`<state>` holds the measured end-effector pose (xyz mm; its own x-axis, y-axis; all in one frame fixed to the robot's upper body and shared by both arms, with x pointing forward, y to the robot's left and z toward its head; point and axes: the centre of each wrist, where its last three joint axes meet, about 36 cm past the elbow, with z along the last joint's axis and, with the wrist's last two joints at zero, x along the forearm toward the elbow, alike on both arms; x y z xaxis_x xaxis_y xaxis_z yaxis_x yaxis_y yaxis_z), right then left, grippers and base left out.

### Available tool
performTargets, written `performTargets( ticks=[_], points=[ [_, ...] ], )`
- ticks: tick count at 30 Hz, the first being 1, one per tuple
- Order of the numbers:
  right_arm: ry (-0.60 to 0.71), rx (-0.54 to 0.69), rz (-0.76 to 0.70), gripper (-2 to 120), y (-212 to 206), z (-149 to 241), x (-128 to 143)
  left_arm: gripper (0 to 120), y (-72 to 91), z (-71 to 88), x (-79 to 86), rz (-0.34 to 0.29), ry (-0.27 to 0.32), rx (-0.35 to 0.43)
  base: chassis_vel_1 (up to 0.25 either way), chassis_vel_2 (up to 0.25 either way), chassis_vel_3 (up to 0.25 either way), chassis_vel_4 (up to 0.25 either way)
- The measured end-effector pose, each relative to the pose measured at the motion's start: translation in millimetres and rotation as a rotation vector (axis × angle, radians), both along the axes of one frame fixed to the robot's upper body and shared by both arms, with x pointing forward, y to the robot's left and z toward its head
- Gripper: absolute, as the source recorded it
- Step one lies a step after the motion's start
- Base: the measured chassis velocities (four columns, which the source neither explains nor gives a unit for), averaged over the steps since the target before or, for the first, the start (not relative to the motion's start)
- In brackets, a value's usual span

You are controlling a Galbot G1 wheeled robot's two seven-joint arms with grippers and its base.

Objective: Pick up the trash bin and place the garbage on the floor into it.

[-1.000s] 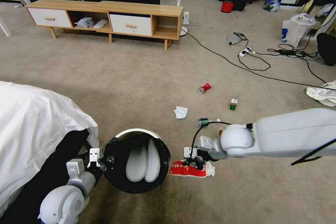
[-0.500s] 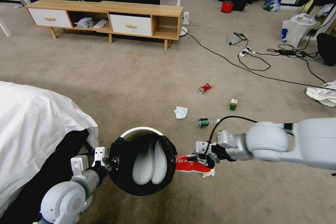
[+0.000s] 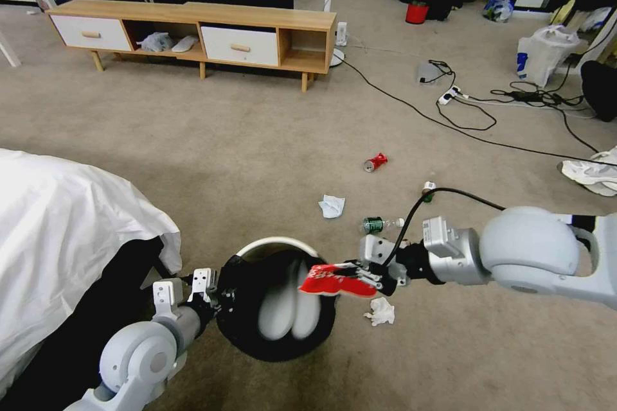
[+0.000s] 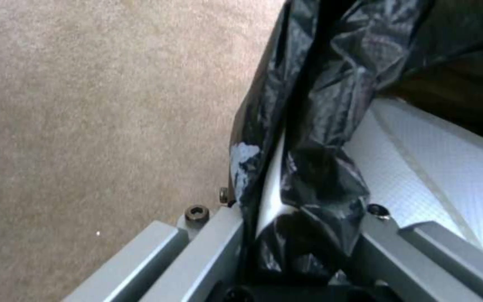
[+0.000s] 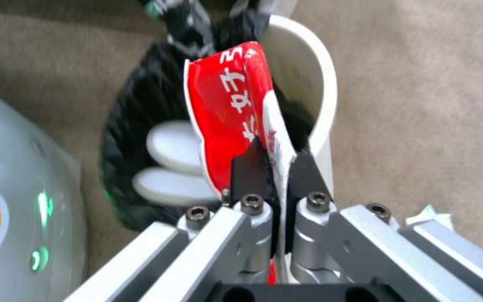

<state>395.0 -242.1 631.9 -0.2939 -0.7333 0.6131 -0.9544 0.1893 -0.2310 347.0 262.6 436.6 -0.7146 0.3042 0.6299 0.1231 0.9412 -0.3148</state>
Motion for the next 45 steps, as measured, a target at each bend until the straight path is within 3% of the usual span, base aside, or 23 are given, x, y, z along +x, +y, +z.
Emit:
performTargets(
  ticks=[6,24,30,45],
  points=[
    [-0.018,0.035,-0.007,0,1,17,-5,0,-2.7,-2.4,10.9,-0.016,0.012,0.001,0.0,0.0,0.0,0.0],
    [-0.004,0.035,-0.093,0,-30,3,-20,0,2.8,3.8,25.7,0.007,-0.015,-0.004,0.0,0.0,0.0,0.0],
    [-0.019,0.095,-0.062,0,-20,20,-29,0,-14.2,3.6,30.7,-0.027,0.007,-0.053,0.0,0.0,0.0,0.0],
    [-0.03,0.206,0.004,0,-7,40,-55,0,-38.8,-6.7,27.9,-0.078,0.046,-0.074,0.0,0.0,0.0,0.0]
  ],
)
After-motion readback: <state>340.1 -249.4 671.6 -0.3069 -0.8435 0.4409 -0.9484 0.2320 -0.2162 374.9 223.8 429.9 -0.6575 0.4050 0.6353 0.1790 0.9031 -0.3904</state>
